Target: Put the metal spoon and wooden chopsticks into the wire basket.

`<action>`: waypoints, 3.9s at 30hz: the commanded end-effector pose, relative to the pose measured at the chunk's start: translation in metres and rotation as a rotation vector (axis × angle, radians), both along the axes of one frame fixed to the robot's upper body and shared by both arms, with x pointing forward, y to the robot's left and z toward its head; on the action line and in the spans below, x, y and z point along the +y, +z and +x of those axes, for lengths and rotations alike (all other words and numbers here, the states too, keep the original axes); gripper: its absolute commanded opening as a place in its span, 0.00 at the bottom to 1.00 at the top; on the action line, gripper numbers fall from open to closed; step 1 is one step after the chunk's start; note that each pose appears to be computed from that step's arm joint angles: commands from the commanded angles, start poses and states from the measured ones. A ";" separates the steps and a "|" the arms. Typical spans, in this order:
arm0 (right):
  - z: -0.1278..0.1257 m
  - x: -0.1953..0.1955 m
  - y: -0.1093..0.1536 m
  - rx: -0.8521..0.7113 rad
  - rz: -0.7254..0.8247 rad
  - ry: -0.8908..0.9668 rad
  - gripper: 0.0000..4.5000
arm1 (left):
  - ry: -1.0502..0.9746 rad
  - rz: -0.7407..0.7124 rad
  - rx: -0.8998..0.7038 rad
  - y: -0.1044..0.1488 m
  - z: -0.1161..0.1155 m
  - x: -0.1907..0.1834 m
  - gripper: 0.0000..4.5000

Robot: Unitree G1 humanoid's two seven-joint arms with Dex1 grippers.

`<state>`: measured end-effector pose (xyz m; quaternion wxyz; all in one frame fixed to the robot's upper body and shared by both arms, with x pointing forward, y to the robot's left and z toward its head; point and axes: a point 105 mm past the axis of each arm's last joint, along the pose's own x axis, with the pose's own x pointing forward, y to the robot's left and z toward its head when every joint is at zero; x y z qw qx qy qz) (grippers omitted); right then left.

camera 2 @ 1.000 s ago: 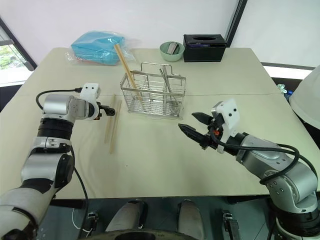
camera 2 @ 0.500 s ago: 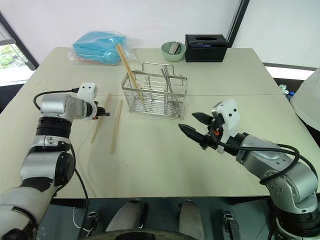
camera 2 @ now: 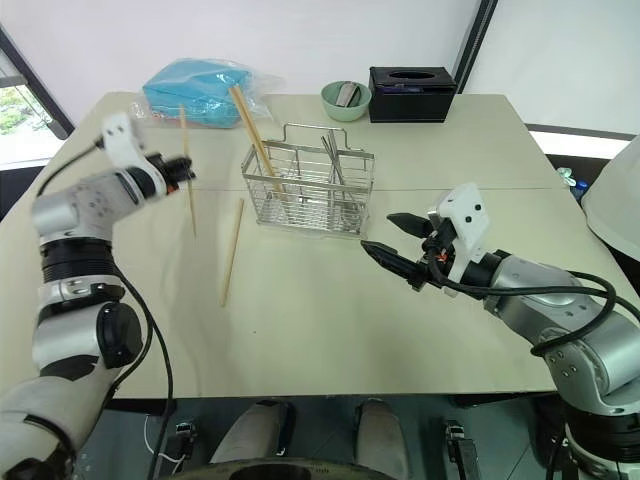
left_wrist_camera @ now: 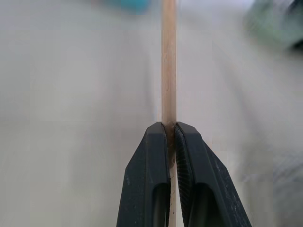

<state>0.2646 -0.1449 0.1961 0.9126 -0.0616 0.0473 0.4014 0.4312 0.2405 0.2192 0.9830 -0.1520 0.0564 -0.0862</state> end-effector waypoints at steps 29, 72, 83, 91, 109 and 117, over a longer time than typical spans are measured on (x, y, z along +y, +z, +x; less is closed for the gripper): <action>-0.013 -0.016 0.017 -0.080 0.052 -0.134 0.75 | -0.463 -0.031 -0.584 0.091 -0.003 -0.148 0.01; 0.004 0.002 0.007 -0.058 0.073 -0.047 0.75 | -0.122 0.266 0.486 0.000 -0.045 -0.049 0.99; -0.001 0.005 0.005 -0.044 0.090 -0.054 0.75 | -0.220 0.339 0.702 -0.077 -0.060 -0.070 0.99; -0.006 0.005 0.002 -0.035 0.098 -0.067 0.75 | -0.242 0.305 0.806 -0.110 -0.060 -0.087 0.99; -0.012 0.001 -0.003 -0.026 0.048 -0.031 0.75 | -0.155 0.219 0.800 -0.112 -0.051 -0.079 0.01; -0.007 0.004 -0.001 -0.043 0.036 0.011 0.75 | 0.029 0.247 0.713 -0.099 -0.045 -0.028 0.01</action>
